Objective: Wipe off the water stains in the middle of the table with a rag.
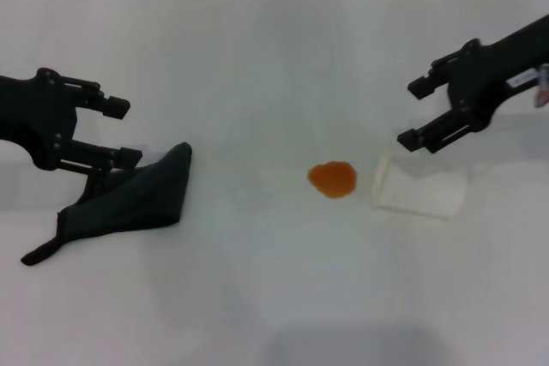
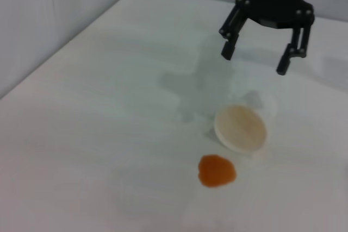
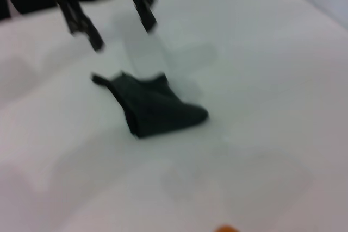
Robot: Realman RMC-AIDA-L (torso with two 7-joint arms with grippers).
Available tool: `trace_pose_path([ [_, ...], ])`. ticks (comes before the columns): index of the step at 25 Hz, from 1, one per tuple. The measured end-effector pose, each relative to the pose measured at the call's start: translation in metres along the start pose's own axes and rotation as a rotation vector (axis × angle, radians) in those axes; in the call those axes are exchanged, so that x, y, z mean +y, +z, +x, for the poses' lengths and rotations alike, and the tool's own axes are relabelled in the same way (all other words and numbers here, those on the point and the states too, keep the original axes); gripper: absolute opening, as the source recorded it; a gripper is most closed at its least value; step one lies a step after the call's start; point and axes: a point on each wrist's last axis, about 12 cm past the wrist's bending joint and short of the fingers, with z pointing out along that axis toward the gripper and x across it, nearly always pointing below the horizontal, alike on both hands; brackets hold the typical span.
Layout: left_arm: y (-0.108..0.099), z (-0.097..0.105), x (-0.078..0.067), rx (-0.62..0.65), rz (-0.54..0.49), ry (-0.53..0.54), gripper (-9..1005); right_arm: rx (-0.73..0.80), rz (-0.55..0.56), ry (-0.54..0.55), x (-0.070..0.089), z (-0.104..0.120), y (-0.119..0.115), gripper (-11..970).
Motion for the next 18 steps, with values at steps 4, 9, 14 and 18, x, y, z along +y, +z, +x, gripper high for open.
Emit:
trace_pose_path([
  [4, 0.000, -0.002, 0.000, 0.016, 0.003, 0.002, 739, 0.136, 0.019, 0.006, 0.000, -0.022, 0.014, 839],
  [9, 0.001, -0.004, 0.001, 0.032, 0.005, 0.009, 736, 0.263, 0.007, 0.013, 0.006, -0.038, 0.026, 839],
  [14, 0.004, -0.004, 0.001, 0.054, 0.010, 0.014, 734, 0.370, 0.032, 0.052, 0.008, -0.043, 0.036, 839],
  [18, 0.007, -0.004, 0.002, 0.067, 0.013, 0.021, 732, 0.399, 0.034, 0.087, 0.007, -0.047, 0.043, 839],
])
